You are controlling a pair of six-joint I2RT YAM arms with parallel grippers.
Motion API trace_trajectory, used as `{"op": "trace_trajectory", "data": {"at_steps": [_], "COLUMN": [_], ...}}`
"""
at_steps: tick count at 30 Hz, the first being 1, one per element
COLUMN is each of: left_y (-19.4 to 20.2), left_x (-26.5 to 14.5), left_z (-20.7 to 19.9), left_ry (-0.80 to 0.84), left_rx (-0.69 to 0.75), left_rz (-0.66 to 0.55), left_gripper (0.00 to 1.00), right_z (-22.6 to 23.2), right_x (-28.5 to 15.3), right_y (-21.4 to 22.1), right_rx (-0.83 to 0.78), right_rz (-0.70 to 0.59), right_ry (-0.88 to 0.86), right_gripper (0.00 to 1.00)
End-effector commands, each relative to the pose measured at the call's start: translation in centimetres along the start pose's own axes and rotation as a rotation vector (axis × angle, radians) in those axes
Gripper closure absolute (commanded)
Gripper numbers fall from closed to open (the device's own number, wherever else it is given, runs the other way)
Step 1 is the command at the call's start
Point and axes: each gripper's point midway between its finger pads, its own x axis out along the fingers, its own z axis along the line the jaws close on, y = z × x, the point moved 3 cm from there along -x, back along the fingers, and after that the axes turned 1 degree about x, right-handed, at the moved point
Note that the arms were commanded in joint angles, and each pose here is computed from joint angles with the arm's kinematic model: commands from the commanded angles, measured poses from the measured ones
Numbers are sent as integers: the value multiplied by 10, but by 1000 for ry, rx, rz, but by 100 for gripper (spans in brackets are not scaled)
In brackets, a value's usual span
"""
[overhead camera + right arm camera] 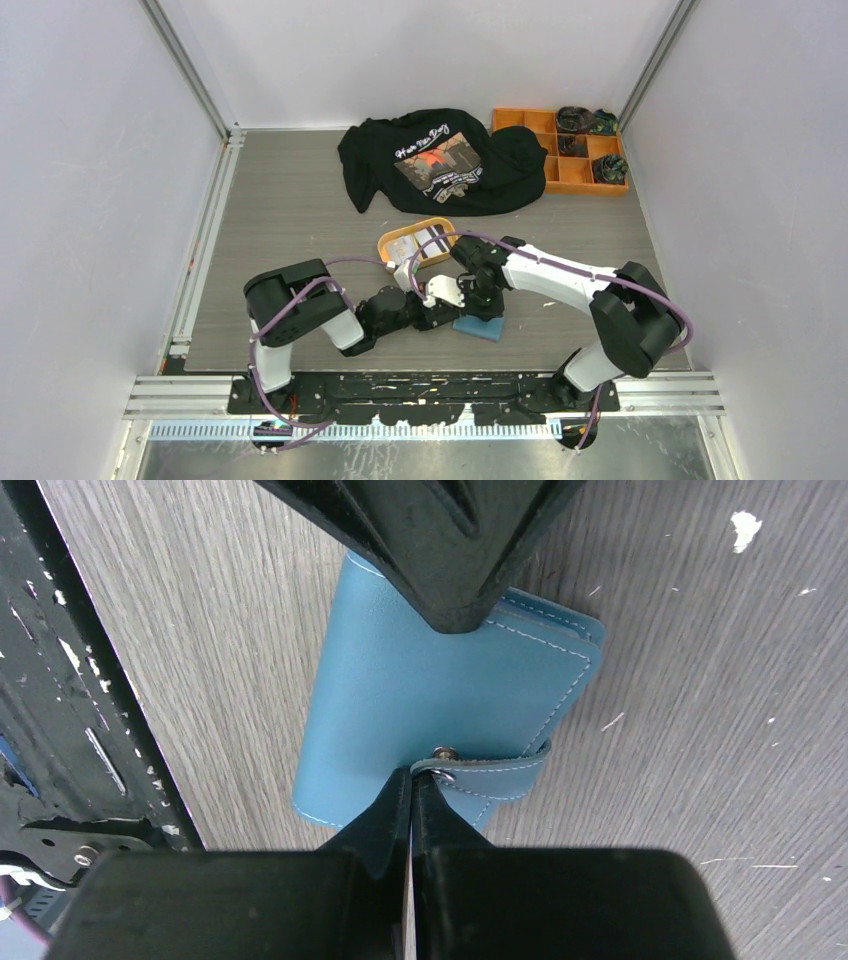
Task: Put the credit cards into the card holder
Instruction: Close the card holder at the center of the board.
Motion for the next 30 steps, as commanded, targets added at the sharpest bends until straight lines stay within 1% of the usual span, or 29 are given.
{"op": "trace_trajectory", "data": {"at_steps": [1,8,11,14,18,23,26,30], "left_y": [-6,-7,-8,-8,-7,-7,-7,-7], "left_x": [1,0,-1,-1,-1,-2,-2,-2], "left_z": [-13,-13,-12,-11,-10,-9,-10,-11], "left_ry": [66,65,62,57,53,50,52,54], "left_rx": [1,2,5,6,6,6,5,2], "left_rz": [-26,-33,-39,-39,-38,-36,-36,-38], "left_gripper": [100,100,100,100,100,100,100,100], "right_z": [-12,-15,-16,-17,-16,-17,-16,-14], "right_x": [2,-2,-7,-12,-19,-31,-39,-45], "right_y": [-10,-10,-11,-10,-9,-6,-5,-6], "right_rx": [22,35,41,54,59,78,95,107], "right_rz": [-21,-18,-37,-56,-80,-125,-172,-236], "right_ry": [53,78,92,99,104,111,109,102], "right_gripper": [99,99,98,91,86,77,69,55]}}
